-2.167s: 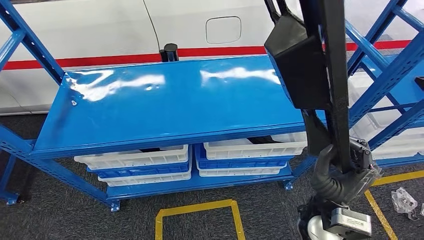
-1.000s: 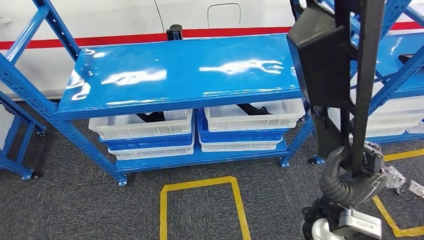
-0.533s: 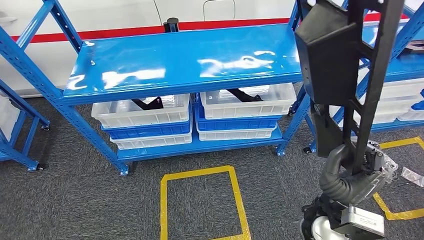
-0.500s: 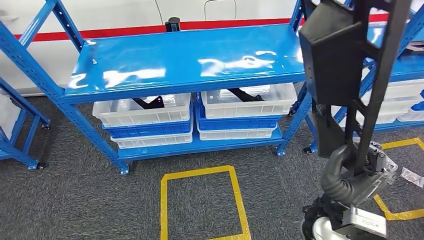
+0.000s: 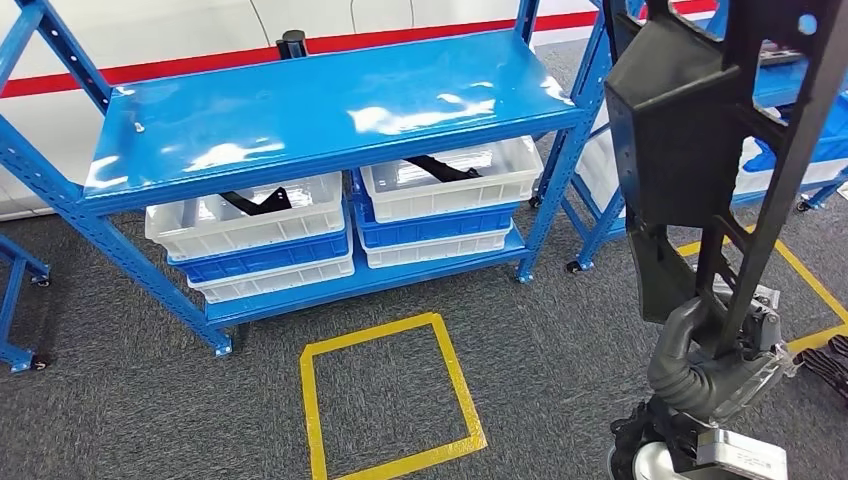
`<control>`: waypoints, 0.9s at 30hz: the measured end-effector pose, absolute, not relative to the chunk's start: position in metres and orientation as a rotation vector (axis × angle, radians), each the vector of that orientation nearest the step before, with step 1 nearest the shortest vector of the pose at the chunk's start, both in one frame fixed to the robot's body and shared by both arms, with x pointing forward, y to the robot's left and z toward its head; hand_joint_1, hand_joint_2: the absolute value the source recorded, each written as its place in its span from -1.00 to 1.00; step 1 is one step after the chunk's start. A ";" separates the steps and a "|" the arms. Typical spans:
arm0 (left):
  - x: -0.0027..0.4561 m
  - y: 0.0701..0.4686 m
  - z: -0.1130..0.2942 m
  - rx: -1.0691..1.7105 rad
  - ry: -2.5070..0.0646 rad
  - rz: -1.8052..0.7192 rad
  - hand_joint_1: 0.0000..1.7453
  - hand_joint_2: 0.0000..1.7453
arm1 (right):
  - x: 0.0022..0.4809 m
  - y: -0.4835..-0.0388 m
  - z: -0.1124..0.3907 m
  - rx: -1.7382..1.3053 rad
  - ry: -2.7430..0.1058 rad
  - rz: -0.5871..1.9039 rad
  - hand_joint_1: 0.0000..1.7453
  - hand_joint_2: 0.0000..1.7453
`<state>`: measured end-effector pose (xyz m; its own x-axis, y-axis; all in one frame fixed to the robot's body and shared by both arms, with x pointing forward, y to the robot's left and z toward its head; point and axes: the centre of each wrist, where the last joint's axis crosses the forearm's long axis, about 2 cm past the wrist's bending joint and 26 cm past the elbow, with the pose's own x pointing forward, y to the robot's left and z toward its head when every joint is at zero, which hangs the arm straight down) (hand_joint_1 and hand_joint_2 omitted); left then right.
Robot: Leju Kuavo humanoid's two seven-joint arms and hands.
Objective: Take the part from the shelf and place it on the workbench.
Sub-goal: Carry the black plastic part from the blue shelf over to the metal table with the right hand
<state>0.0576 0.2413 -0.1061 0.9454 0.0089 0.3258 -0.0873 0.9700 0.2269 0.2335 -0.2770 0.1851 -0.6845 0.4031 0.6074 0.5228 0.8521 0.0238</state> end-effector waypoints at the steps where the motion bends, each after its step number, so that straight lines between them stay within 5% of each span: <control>1: 0.058 0.242 -0.106 0.239 -0.333 0.049 -1.00 1.00 | 0.233 -0.277 0.185 -0.672 -2.416 -0.257 1.00 1.00; 27: 0.053 0.245 -0.107 0.262 -0.315 0.082 -1.00 1.00 | 0.221 -0.277 0.176 -0.625 -2.395 -0.235 1.00 1.00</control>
<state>0.0531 0.2449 -0.1070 0.9479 0.0387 0.3163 -0.1201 0.9628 0.2420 0.2206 -0.2775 0.1762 -0.6794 0.3769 0.6295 0.4920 0.8706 0.0098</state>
